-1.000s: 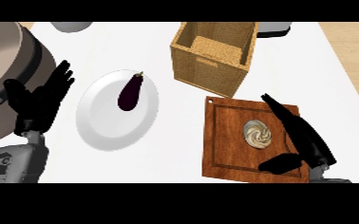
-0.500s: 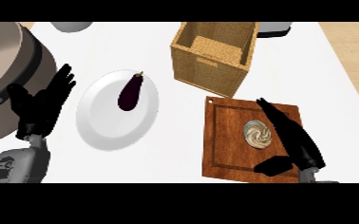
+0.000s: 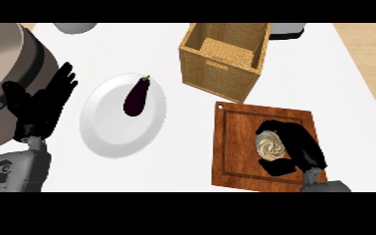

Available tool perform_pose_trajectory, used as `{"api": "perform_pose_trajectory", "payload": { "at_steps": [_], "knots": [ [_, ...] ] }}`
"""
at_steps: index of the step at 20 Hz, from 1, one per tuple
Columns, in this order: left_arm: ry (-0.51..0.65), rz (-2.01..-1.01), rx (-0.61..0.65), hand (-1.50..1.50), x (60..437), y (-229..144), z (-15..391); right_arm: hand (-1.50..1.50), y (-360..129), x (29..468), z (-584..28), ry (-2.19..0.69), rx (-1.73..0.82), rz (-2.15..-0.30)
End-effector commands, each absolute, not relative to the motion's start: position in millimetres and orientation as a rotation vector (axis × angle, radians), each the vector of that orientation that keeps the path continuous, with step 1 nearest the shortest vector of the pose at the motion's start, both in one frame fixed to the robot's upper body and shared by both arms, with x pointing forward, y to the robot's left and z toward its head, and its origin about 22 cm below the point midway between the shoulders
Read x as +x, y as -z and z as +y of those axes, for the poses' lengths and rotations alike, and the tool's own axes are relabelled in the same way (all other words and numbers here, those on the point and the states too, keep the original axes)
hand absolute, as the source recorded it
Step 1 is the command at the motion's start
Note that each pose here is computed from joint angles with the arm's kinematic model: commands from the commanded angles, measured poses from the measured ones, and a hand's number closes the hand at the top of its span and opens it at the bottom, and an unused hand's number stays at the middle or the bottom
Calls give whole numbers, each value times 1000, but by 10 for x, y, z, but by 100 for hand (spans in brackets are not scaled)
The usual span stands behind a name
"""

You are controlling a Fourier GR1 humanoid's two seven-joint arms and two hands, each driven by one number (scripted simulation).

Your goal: Pick the cupcake from the cutting board and place it in the basket

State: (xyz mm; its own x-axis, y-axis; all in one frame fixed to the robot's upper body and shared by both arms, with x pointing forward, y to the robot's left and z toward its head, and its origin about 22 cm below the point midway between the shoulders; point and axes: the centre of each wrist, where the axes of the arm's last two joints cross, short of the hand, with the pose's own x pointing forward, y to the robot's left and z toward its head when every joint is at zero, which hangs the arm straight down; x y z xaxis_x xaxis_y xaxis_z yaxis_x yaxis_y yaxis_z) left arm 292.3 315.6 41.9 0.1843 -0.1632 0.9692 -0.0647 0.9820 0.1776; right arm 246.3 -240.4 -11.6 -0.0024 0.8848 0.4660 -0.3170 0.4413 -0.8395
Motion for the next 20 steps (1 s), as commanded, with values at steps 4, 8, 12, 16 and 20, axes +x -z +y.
{"api": "perform_pose_trajectory", "payload": {
  "at_steps": [4, 8, 12, 16, 20],
  "knots": [
    [71, -1370, 196, 0, 2947, -255, 3102, 150, 300, 2360, -2263, -1099, -594, -1227],
    [81, -1380, 205, 0, 2921, -408, 3249, 150, 241, 2357, -2142, -1108, -593, -1212],
    [120, -1394, 151, 0, 3029, -403, 2976, 150, 89, 2257, -866, -1150, -576, -1262],
    [161, -1400, 113, 0, 3061, -429, 2886, 150, -39, 2222, -568, -1140, -590, -1254],
    [165, -1409, 100, 0, 3107, -468, 2796, 150, -232, 2131, -375, -917, -490, -1362]
  ]
}}
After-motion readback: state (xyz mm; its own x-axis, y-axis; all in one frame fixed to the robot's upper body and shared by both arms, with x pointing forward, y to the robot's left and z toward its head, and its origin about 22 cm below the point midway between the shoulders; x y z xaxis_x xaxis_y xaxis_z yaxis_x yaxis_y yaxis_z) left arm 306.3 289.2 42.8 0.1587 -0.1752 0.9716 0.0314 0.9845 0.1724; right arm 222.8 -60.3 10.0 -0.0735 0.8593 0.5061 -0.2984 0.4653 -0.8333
